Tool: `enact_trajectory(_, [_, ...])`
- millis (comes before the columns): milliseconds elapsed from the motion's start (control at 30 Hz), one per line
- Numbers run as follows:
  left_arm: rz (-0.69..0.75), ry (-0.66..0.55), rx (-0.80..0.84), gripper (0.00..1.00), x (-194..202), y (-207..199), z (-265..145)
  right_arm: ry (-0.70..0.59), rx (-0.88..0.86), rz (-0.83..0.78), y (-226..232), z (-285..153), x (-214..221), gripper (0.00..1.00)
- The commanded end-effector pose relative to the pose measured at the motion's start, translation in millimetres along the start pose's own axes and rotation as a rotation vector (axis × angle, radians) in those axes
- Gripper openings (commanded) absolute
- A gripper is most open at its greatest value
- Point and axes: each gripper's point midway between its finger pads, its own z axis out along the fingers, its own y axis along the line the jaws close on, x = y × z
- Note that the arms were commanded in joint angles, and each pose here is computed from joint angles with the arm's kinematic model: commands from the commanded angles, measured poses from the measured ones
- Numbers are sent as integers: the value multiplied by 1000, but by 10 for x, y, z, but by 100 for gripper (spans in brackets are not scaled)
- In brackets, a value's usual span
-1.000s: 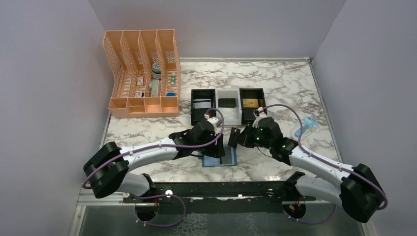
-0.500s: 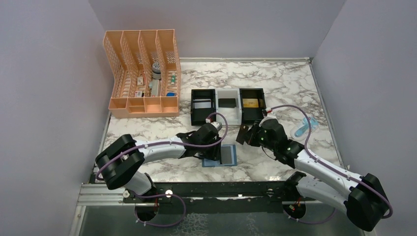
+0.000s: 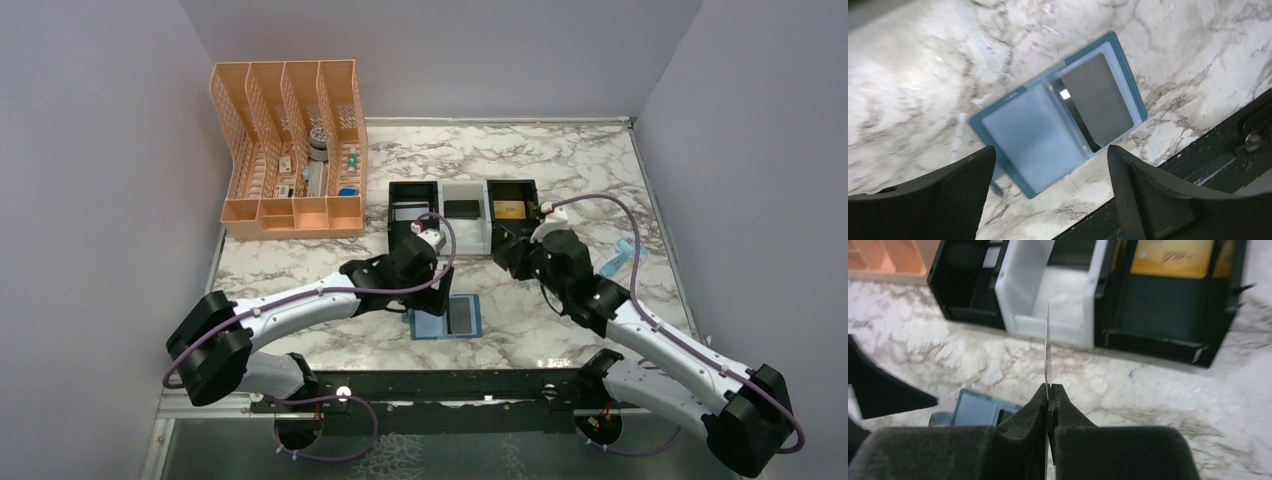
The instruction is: Take the credit cards out of the card holder
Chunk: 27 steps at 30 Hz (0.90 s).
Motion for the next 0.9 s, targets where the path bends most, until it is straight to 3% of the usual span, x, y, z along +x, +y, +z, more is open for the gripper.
enact_trajectory(0, [18,-79,-133,89,-393,270,-390,-62,142,-77,-336,-25,-404,1])
enact_trajectory(33, [2,-95,-136,97,-458,328,-464,-64,91,-68,-314,-11,-455,1])
enact_trajectory(67, [-16,-113,-134,99,-526,395,-536,-71,55,-56,-298,-4,-515,1])
enact_trajectory(367, [-170,-233,-383,99,-797,1319,-1111,-22,-55,-139,-203,250,-890,1])
enact_trajectory(633, [-176,-276,-537,99,-615,1648,-1217,-69,-324,-262,335,546,-1102,1])
enact_trajectory(867, [-204,-333,-515,99,-645,1616,-1282,1,-171,-590,363,1024,-1013,1])
